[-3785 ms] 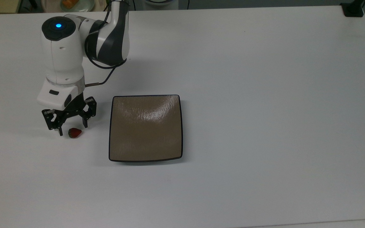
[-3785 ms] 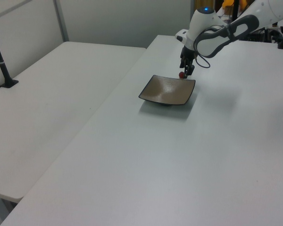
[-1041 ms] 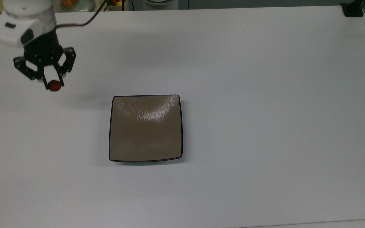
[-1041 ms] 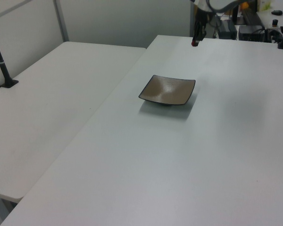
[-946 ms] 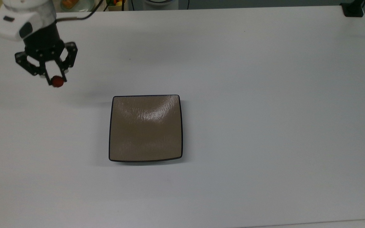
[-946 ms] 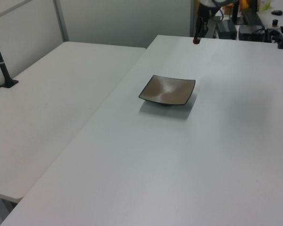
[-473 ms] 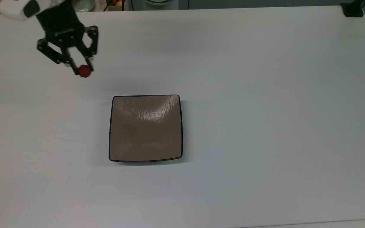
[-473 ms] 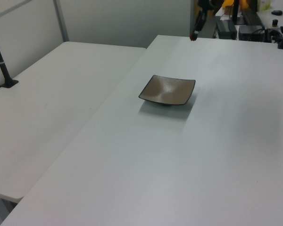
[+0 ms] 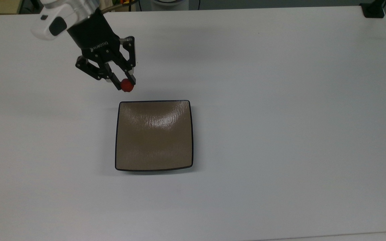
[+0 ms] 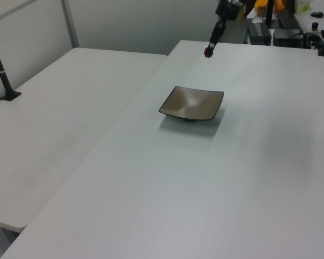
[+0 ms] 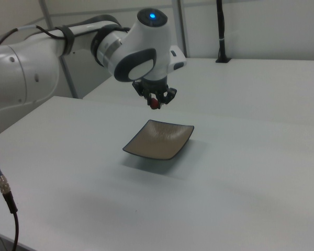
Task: Strawberries on a ceramic plate
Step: 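Lift the strawberry and carry it over the ceramic plate, then lower the strawberry onto the plate and open the gripper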
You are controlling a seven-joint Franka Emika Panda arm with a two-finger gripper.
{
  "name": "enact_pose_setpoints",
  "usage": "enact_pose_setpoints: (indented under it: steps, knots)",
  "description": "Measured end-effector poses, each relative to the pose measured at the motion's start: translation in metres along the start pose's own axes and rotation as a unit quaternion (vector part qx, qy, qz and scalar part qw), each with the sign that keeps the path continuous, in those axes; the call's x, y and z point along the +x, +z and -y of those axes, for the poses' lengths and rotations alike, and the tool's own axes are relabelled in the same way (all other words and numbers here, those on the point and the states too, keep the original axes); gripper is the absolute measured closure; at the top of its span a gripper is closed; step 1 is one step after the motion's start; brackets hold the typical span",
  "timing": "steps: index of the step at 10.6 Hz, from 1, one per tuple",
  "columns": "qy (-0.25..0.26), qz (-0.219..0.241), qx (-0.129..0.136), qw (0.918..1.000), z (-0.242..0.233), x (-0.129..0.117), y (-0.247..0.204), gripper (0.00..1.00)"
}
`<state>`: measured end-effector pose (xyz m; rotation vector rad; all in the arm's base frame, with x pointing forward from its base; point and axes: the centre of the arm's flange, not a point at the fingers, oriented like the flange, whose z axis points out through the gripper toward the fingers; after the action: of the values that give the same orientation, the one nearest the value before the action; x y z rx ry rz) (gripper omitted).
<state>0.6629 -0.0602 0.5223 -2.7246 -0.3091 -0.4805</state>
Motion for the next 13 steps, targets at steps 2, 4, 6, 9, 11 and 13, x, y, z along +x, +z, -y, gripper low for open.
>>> enact_pose_setpoints:
  steps: [2,4,6,9,11,13]
  knots:
    - [0.015,0.003,0.009,0.9998,-0.009,-0.003,0.024,0.66]
    - [0.032,-0.002,0.015,0.9994,-0.017,-0.007,0.048,0.66]
    - [0.039,-0.004,0.012,0.9992,-0.024,-0.008,0.065,0.66]
    - [0.047,-0.01,-0.005,0.9988,-0.035,-0.011,0.102,0.66]
    - [0.045,-0.02,-0.016,0.9987,-0.033,-0.01,0.133,0.66]
    - [0.041,-0.019,-0.018,0.9988,-0.025,-0.011,0.16,0.66]
